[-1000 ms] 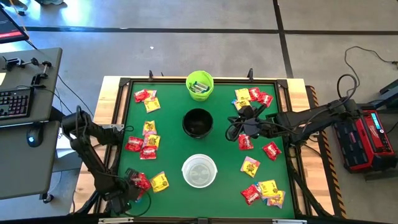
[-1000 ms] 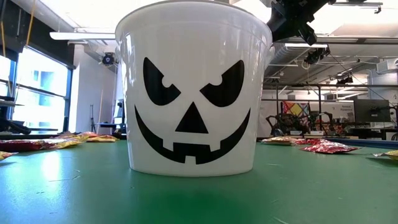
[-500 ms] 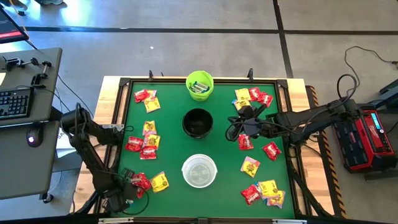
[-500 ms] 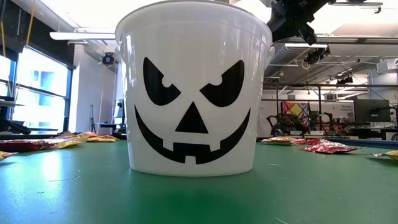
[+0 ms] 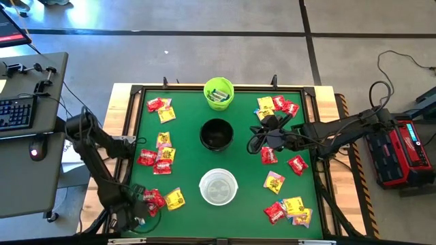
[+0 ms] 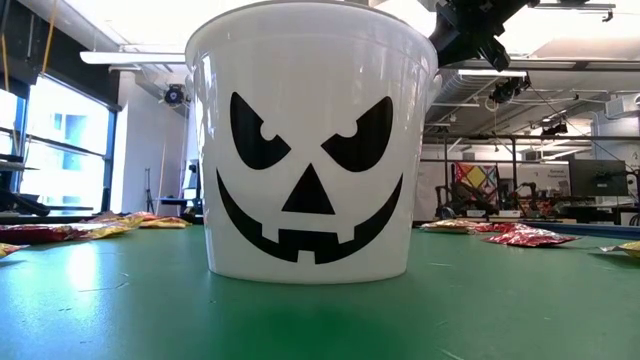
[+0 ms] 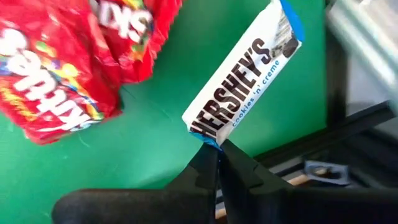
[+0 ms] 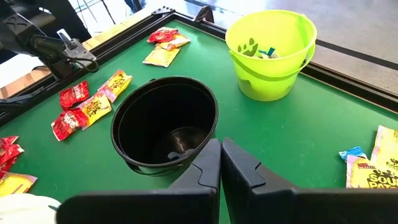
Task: Sort candy by brand, put in halloween buckets
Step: Put the white chocolate into the green bucket
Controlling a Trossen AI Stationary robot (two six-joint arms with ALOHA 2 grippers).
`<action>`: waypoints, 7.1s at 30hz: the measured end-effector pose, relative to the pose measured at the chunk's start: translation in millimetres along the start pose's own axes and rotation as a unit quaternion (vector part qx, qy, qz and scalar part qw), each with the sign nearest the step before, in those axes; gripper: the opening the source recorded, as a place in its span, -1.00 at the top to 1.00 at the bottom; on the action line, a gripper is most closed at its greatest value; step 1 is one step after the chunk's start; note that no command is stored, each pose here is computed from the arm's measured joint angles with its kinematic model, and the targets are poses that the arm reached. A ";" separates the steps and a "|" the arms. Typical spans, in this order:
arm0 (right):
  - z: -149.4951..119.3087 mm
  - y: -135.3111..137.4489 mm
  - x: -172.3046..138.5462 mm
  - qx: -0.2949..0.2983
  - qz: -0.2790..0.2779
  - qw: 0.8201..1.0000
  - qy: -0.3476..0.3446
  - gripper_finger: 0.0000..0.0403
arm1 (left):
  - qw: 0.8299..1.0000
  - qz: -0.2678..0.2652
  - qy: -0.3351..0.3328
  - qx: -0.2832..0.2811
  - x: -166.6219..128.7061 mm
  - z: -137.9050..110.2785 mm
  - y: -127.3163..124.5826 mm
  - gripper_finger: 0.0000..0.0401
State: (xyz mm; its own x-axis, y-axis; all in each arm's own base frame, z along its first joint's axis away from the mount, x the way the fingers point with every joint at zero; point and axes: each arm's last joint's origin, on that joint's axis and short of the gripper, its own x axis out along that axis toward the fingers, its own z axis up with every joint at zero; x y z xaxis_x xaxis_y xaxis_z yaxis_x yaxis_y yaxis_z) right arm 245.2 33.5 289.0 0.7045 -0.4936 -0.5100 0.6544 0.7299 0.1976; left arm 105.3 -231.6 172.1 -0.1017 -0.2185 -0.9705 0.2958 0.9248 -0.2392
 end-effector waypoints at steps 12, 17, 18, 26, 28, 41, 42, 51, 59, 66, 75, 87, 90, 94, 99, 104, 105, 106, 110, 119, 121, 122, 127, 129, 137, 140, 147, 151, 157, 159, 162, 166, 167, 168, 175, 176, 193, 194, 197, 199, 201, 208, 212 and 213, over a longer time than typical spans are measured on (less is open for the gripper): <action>1.1 -1.8 1.3 -0.012 -0.007 1.000 -0.001 1.00 | 0.986 -0.028 -0.105 -0.129 -59.0 17.2 47.0 1.00; 3.6 -5.4 4.4 -0.017 -0.015 1.000 -0.002 1.00 | 0.965 -0.017 -0.166 -0.201 -87.0 26.4 90.2 1.00; 4.1 -6.0 5.0 -0.020 -0.016 1.000 -0.001 1.00 | 0.959 -0.017 -0.180 -0.218 -92.8 27.9 99.9 1.00; 9.0 -13.0 11.3 -0.024 -0.022 0.999 0.007 1.00 | 0.893 0.011 -0.272 -0.357 -136.3 33.2 185.2 1.00; 10.4 -15.2 13.0 -0.026 -0.025 0.999 0.008 1.00 | 0.877 0.034 -0.295 -0.377 -150.0 34.7 205.2 1.00; 22.2 -33.8 26.5 -0.030 -0.044 0.998 0.020 1.00 | 0.803 0.178 -0.383 -0.420 -242.0 42.7 333.7 1.00; 22.8 -34.9 27.1 -0.031 -0.046 0.998 0.020 1.00 | 0.800 0.185 -0.385 -0.421 -246.5 43.4 343.6 1.00; 28.7 -45.4 33.6 -0.037 -0.048 0.998 0.031 1.00 | 0.795 0.233 -0.359 -0.430 -260.6 51.9 429.1 1.00; 35.0 -57.7 39.9 -0.054 -0.056 0.996 0.039 1.00 | 0.825 0.237 -0.329 -0.393 -250.0 67.7 475.0 1.00; 41.5 -71.5 45.7 -0.065 -0.064 0.995 0.046 1.00 | 0.855 0.215 -0.300 -0.364 -232.7 78.7 479.0 1.00; 53.0 -90.1 53.0 -0.077 -0.066 0.994 0.040 1.00 | 0.863 0.202 -0.267 -0.378 -209.2 84.3 493.2 1.00; 59.7 -103.9 56.9 -0.110 -0.064 0.991 0.042 1.00 | 0.863 0.195 -0.264 -0.384 -206.7 84.7 493.6 1.00; 61.1 -106.6 57.6 -0.121 -0.066 0.990 0.041 1.00 | 0.864 0.194 -0.264 -0.382 -206.3 86.1 492.5 1.00; 63.3 -109.2 58.5 -0.122 -0.055 0.990 0.039 1.00 | 0.863 0.193 -0.264 -0.385 -206.2 86.2 492.2 1.00; 63.6 -109.2 58.6 -0.121 -0.050 0.991 0.039 1.00 | 0.865 0.192 -0.261 -0.383 -205.8 86.1 491.8 1.00; 63.7 -108.8 58.7 -0.121 -0.044 0.991 0.039 1.00 | 0.876 0.203 -0.241 -0.365 -204.5 84.3 490.8 1.00; 64.0 -108.7 58.7 -0.120 -0.044 0.991 0.038 1.00 | 0.876 0.207 -0.236 -0.365 -204.3 83.8 490.7 1.00; 64.2 -108.6 58.7 -0.120 -0.043 0.991 0.036 1.00 | 0.877 0.210 -0.234 -0.364 -204.2 83.6 490.7 1.00; 65.8 -108.0 58.9 -0.118 -0.041 0.992 0.028 1.00 | 0.879 0.217 -0.217 -0.365 -203.1 81.8 489.9 1.00; 67.5 -107.3 59.0 -0.120 -0.039 0.992 0.019 1.00 | 0.874 0.233 -0.212 -0.370 -203.4 82.5 489.8 0.98; 67.5 -107.3 59.0 -0.120 -0.039 0.992 0.019 1.00 | 0.874 0.232 -0.212 -0.370 -203.4 82.6 489.8 0.95; 67.5 -107.3 59.0 -0.120 -0.039 0.992 0.019 1.00 | 0.874 0.232 -0.212 -0.370 -203.4 82.7 489.7 0.93; 67.3 -106.8 59.0 -0.121 -0.029 0.992 0.021 1.00 | 0.875 0.232 -0.213 -0.369 -203.2 84.1 488.7 0.79; 67.3 -106.8 59.0 -0.121 -0.029 0.992 0.022 1.00 | 0.875 0.232 -0.213 -0.368 -203.6 84.5 487.9 0.73; 66.0 -103.5 58.4 -0.105 -0.023 0.994 0.022 1.00 | 0.868 0.269 -0.250 -0.333 -223.4 91.4 472.5 0.43; 64.8 -100.2 57.7 -0.093 -0.021 0.995 0.022 1.00 | 0.857 0.287 -0.286 -0.319 -235.6 93.2 464.1 0.35; 62.0 -92.0 55.1 -0.094 -0.057 0.994 0.007 1.00 | 0.834 0.310 -0.349 -0.295 -260.7 87.6 440.0 0.30; 60.6 -88.5 54.1 -0.093 -0.056 0.994 0.005 1.00 | 0.822 0.309 -0.380 -0.291 -264.5 79.3 424.0 0.30; 58.8 -85.5 53.3 -0.099 -0.046 0.994 0.011 1.00 | 0.792 0.306 -0.440 -0.292 -263.0 69.0 397.1 0.29; 58.5 -85.2 53.4 -0.097 -0.035 0.995 0.015 1.00 | 0.782 0.304 -0.456 -0.295 -261.3 66.3 387.8 0.29; 58.0 -84.0 53.7 -0.106 0.001 0.994 0.027 1.00 | 0.767 0.300 -0.482 -0.299 -258.2 65.1 374.1 0.30; 56.9 -81.3 53.3 -0.113 0.028 0.993 0.034 1.00 | 0.755 0.282 -0.503 -0.312 -248.6 69.3 357.6 0.30; 56.4 -80.2 53.0 -0.118 0.033 0.992 0.035 1.00 | 0.758 0.277 -0.504 -0.309 -245.6 71.6 353.3 0.30; 55.8 -78.7 52.6 -0.128 0.040 0.990 0.037 1.00 | 0.760 0.274 -0.504 -0.304 -242.7 73.8 349.5 0.30; 50.1 -68.3 49.0 -0.144 0.051 0.987 0.042 0.95 | 0.758 0.259 -0.548 -0.243 -216.9 96.1 328.9 0.30; 48.3 -67.1 48.3 -0.133 0.049 0.989 0.048 0.92 | 0.754 0.255 -0.561 -0.226 -214.2 100.1 326.3 0.30; -26.5 -14.7 -7.0 -0.050 0.142 0.935 0.321 0.20 | 0.757 0.238 -0.587 -0.161 -199.6 115.8 303.6 0.30; -32.2 -9.7 -13.3 -0.050 0.150 0.928 0.337 0.19 | 0.756 0.238 -0.588 -0.161 -199.8 115.8 303.7 0.30; -48.7 5.2 -33.7 -0.027 0.170 0.909 0.380 0.19 | 0.755 0.240 -0.588 -0.163 -199.9 115.8 303.7 0.30; -59.8 13.8 -46.8 0.000 0.165 0.900 0.402 0.20 | 0.754 0.237 -0.589 -0.167 -199.9 115.8 303.6 0.30; -71.9 21.7 -58.3 0.033 0.148 0.894 0.421 0.20 | 0.753 0.234 -0.590 -0.172 -199.8 115.8 303.7 0.30; -121.1 44.9 -74.5 0.051 0.080 0.874 0.476 0.20 | 0.752 0.231 -0.592 -0.176 -199.8 115.9 303.5 0.30; -145.0 54.9 -67.9 0.030 0.052 0.868 0.492 0.20 | 0.752 0.231 -0.592 -0.176 -199.8 115.9 303.5 0.30; -149.8 57.2 -64.7 0.028 0.047 0.864 0.501 0.20 | 0.752 0.231 -0.591 -0.176 -199.8 115.9 303.5 0.30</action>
State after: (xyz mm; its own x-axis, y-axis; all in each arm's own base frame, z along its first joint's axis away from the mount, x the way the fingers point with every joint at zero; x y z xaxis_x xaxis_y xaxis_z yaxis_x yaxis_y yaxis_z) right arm 195.9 178.1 207.8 0.1827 0.2442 -0.9524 0.6389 0.7067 0.3038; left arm 325.5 56.6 290.0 0.9127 0.2192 -0.3448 -0.2505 0.9669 -0.0483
